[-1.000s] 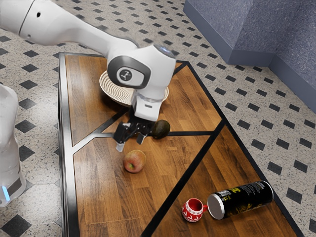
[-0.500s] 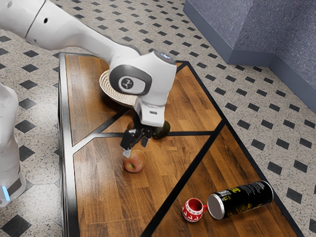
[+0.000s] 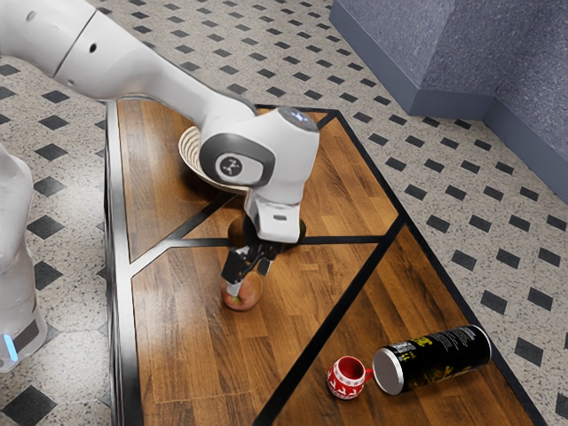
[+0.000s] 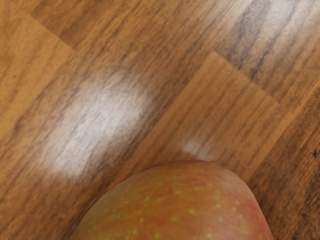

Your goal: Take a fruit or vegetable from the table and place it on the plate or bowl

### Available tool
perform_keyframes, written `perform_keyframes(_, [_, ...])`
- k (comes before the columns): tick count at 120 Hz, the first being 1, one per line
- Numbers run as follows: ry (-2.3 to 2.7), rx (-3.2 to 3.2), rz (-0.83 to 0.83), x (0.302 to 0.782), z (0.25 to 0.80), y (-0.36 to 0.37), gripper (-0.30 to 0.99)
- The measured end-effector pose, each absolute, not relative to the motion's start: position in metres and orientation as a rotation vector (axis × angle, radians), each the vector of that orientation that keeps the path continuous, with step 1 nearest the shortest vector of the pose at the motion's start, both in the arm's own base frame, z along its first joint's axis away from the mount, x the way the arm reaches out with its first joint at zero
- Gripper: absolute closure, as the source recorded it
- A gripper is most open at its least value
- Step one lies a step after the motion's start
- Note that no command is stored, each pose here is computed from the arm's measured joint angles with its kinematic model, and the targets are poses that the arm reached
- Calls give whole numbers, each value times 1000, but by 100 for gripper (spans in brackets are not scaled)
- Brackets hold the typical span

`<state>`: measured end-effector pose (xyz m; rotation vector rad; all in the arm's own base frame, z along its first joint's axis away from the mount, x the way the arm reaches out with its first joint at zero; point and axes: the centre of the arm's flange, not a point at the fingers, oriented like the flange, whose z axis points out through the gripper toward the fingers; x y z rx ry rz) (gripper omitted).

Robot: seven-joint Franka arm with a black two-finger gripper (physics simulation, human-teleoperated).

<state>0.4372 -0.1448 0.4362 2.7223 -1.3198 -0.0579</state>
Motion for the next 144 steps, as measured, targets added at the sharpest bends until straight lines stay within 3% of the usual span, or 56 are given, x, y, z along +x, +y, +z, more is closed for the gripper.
perform_keyframes(30, [-1300,2726,-64,443,424,-146,4])
perform_keyframes(55, [-1273,2735,-85,446,415,-146,26])
perform_keyframes(94, [-1193,2800,-21,445,450,-131,39])
perform_keyframes(117, [-1080,2939,89,469,526,-82,39])
perform_keyframes(144, [-647,3093,91,496,558,59,39])
